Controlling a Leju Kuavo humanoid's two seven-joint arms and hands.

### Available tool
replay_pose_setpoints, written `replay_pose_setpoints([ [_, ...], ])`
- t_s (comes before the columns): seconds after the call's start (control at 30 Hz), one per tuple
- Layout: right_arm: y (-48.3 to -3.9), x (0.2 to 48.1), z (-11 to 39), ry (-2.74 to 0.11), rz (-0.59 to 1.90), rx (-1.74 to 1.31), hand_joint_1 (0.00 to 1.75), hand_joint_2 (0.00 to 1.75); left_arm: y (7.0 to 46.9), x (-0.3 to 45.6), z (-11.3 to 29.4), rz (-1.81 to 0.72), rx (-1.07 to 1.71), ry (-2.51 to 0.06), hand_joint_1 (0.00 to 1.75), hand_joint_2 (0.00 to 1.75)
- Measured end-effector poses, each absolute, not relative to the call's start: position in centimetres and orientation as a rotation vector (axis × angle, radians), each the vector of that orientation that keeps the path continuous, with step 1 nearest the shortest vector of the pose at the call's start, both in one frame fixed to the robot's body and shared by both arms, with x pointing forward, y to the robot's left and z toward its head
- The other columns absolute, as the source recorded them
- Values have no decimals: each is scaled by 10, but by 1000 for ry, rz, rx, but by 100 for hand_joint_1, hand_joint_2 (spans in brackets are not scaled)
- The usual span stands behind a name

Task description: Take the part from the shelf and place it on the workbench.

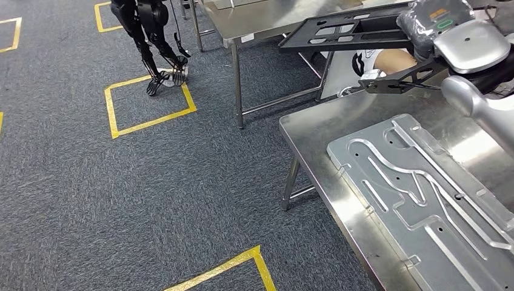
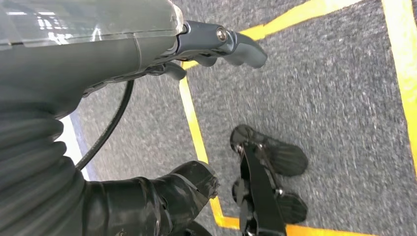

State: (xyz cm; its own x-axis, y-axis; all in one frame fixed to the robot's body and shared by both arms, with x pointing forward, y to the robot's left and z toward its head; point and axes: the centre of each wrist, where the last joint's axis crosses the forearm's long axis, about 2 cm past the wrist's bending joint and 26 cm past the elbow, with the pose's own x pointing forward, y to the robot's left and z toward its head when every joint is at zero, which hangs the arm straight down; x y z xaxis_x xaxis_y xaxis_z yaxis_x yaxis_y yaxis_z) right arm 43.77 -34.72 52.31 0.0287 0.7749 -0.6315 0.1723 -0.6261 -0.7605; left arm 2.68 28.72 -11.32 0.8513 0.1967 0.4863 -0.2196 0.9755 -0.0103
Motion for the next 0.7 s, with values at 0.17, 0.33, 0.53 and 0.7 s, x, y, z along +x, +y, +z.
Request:
replay_pose_setpoints([
  [0.17,-352,436,521,-947,1637,-1831,175,175,288,28,-113,211,45,-502,0,175],
  [0.33,-350,438,510,-925,1674,-1811,175,175,288,27,-113,202,43,-490,0,175],
  [0.53,-348,438,508,-924,1690,-1811,175,175,288,31,-113,196,39,-497,0,175],
  [0.7,-344,438,509,-934,1697,-1811,175,175,287,31,-113,193,33,-498,0,175],
])
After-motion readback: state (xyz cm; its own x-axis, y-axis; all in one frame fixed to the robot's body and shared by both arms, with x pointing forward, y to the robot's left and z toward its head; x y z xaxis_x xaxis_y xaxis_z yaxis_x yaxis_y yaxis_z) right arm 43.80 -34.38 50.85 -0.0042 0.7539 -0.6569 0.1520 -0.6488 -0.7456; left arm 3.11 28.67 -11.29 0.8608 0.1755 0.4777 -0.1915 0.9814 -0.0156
